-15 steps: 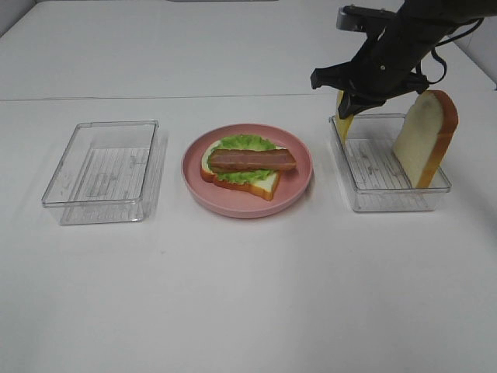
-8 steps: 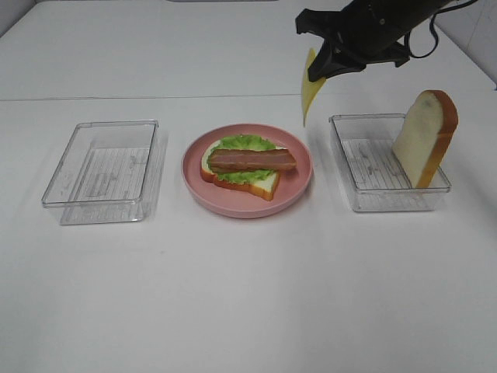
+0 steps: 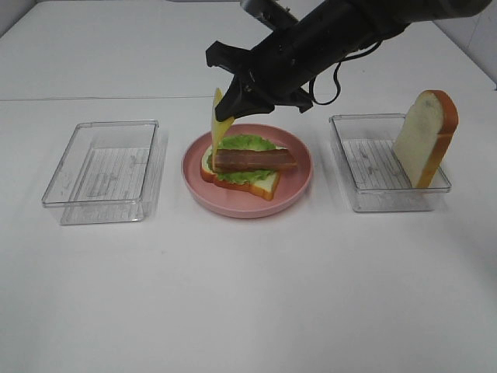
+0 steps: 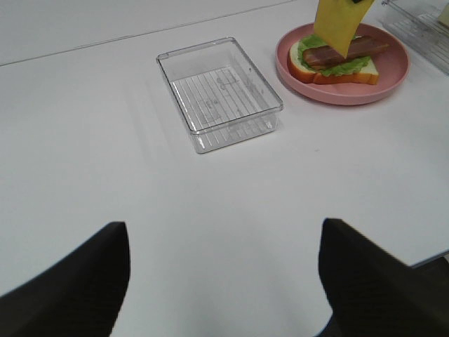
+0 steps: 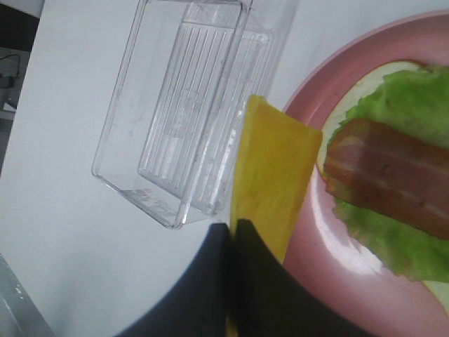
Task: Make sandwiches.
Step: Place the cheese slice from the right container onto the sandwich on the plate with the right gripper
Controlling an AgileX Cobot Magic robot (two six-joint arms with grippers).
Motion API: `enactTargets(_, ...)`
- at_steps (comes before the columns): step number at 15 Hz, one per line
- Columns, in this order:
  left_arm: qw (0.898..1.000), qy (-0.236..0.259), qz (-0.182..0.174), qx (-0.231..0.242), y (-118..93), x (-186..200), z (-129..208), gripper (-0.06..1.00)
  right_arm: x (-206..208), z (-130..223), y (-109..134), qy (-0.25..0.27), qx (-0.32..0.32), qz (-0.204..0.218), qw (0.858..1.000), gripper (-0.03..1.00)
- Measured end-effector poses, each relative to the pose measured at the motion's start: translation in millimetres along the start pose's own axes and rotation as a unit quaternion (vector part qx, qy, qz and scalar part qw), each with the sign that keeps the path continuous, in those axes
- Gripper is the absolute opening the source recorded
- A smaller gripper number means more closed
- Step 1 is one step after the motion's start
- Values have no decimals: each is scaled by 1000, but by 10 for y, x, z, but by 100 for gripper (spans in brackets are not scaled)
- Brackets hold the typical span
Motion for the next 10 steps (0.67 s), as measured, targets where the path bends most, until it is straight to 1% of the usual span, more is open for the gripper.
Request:
enactTargets(3, 1000, 0, 0, 0, 0, 0, 0, 71, -199, 41, -65, 17, -43, -28, 999, 0)
enactTargets(4, 1000, 0, 0, 0, 0, 0, 0, 71, -228, 50, -59, 21, -46, -40, 998, 0)
enactTargets(6, 1000, 0, 0, 0, 0, 0, 0, 71, -266, 52, -68, 21, -43, -48, 998, 0)
enactTargets(9, 1000, 0, 0, 0, 0, 0, 0, 71, -323, 17, -238, 2, -12, 8, 1000, 0)
enactTargets(10, 1000, 0, 0, 0, 0, 0, 0, 71, -323, 12, -264, 0, -9, 18, 1000, 0)
Point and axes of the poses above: a point on each arm's last joint axis where the gripper is mounted, x pointing back along that axis away from the gripper, y along the wrist's bending axis when the last joint is at zero, z = x × y, the point moved 3 cm from there along -x, pointing out along that axis toward the gripper, and after that the axes turned 14 degrees about -x, right-handed, at the moved point
